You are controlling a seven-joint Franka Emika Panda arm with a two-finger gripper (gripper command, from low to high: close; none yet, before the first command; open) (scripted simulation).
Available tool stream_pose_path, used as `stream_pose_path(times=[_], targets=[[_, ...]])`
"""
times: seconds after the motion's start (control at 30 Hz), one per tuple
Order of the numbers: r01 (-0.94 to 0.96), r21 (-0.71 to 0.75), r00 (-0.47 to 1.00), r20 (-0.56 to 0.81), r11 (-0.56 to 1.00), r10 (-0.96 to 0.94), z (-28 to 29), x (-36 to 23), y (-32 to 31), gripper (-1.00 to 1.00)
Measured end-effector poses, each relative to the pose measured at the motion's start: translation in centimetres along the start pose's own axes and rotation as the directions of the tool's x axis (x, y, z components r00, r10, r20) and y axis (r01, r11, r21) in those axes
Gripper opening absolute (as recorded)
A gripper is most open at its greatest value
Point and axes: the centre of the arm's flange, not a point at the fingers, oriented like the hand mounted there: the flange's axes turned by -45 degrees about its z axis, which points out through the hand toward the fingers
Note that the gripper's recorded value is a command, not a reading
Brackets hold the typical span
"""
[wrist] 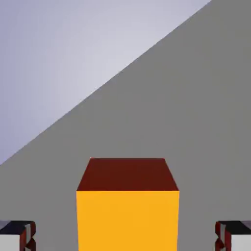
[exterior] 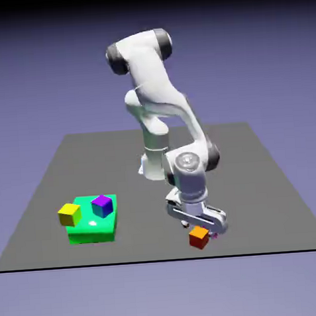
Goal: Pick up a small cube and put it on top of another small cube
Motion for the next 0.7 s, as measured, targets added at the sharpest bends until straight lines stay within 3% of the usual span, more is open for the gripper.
stream_pose_path(times=[0.07, 0.23, 0.47, 0.7], targets=[[0.000, 0.000, 1.000, 0.000, 1.000, 0.000, 0.0, 0.0, 0.0, -1.00], [-0.043, -0.001, 0.999, -0.003, 0.999, 0.043, -7.6, 0.5, 1.2, -1.00], [-0.532, 0.044, 0.846, -0.008, 0.846, 0.533, -15.1, 7.5, 17.1, -1.00], [-0.869, 0.168, 0.484, 0.098, 0.465, 0.869, -22.2, 7.4, 33.3, -1.00]])
